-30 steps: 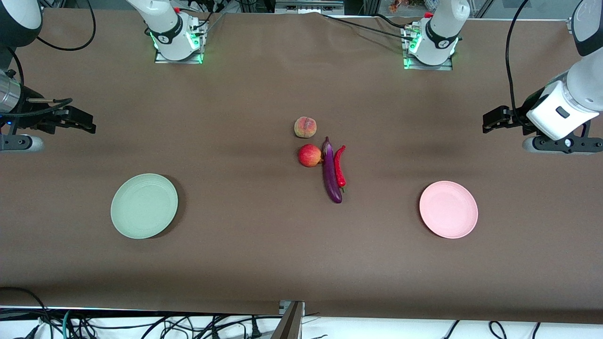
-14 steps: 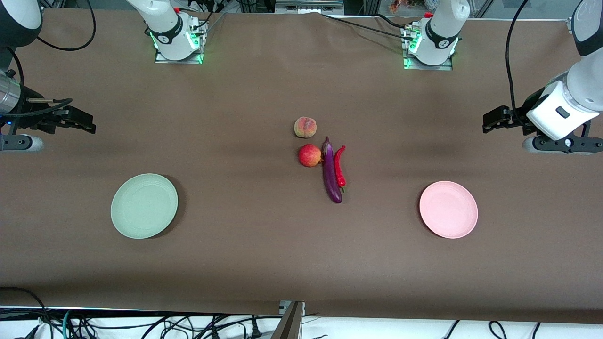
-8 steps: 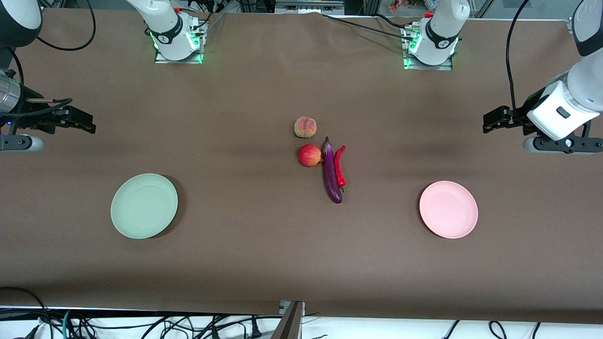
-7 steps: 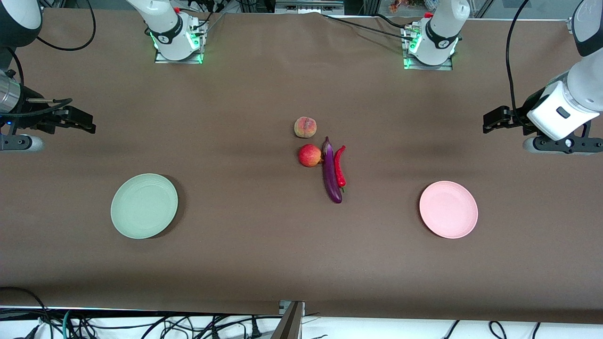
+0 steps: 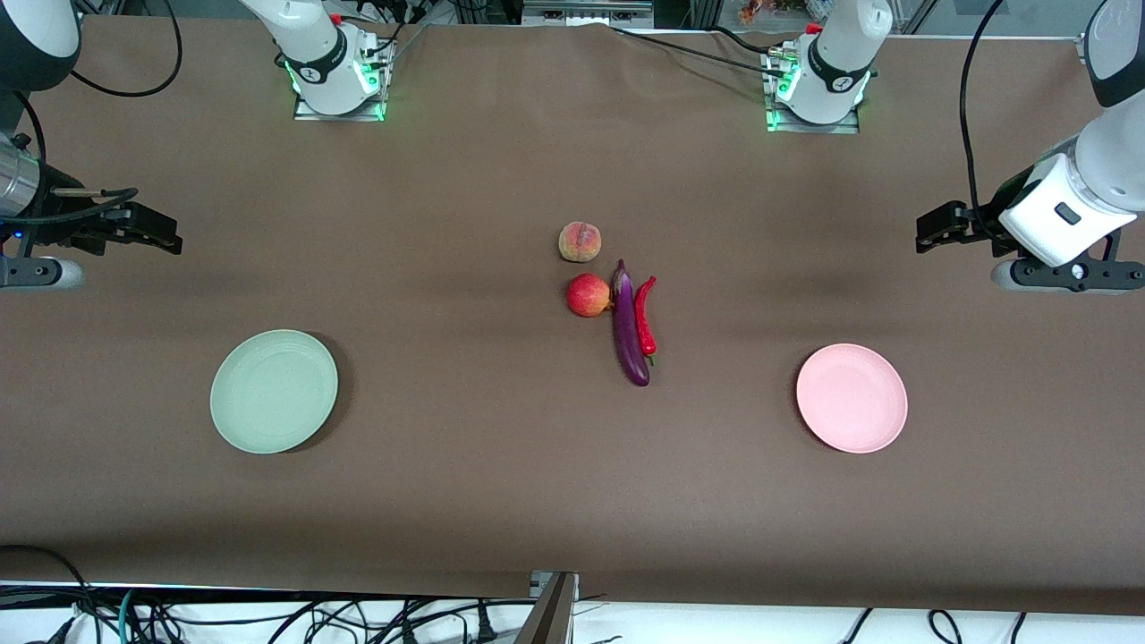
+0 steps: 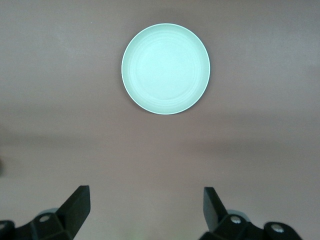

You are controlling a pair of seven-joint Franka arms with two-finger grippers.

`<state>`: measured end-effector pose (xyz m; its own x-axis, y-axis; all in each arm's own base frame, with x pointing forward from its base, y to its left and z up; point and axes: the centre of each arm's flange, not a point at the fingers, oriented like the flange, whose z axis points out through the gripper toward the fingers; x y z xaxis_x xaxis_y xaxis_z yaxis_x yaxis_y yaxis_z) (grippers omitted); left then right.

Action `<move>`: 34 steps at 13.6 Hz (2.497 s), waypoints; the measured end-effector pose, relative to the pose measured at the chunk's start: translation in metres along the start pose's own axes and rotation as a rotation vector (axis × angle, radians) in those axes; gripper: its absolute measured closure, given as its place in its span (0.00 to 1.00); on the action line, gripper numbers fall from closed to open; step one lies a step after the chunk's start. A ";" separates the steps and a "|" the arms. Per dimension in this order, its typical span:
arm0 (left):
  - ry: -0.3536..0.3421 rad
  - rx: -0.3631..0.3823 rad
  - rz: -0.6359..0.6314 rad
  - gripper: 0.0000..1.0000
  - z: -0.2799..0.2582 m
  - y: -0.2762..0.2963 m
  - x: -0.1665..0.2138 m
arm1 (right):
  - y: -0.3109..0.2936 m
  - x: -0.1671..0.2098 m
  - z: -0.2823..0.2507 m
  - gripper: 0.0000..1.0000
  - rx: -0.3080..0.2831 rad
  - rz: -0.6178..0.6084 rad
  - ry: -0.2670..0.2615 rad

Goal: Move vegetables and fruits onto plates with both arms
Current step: 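Move the left gripper to the chili while the right gripper reaches the peach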

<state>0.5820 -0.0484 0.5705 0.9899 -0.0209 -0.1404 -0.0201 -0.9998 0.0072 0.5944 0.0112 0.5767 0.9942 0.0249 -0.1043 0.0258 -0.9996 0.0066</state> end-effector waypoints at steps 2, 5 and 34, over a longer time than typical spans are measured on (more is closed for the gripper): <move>-0.029 0.002 0.002 0.00 0.016 0.002 0.008 | 0.000 0.001 0.001 0.00 0.000 0.000 -0.002; -0.059 0.003 0.009 0.00 0.034 -0.002 0.020 | -0.001 0.003 0.005 0.00 0.001 -0.002 -0.008; -0.136 -0.128 -0.300 0.00 0.352 0.259 0.056 | -0.292 0.013 0.182 0.00 0.083 -0.043 -0.197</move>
<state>0.5824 -0.3100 0.2157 0.9210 0.2650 -0.2855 0.2955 -0.9528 0.0689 0.5809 0.3016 0.3923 0.9526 0.0736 -0.2952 0.0512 -0.9952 -0.0829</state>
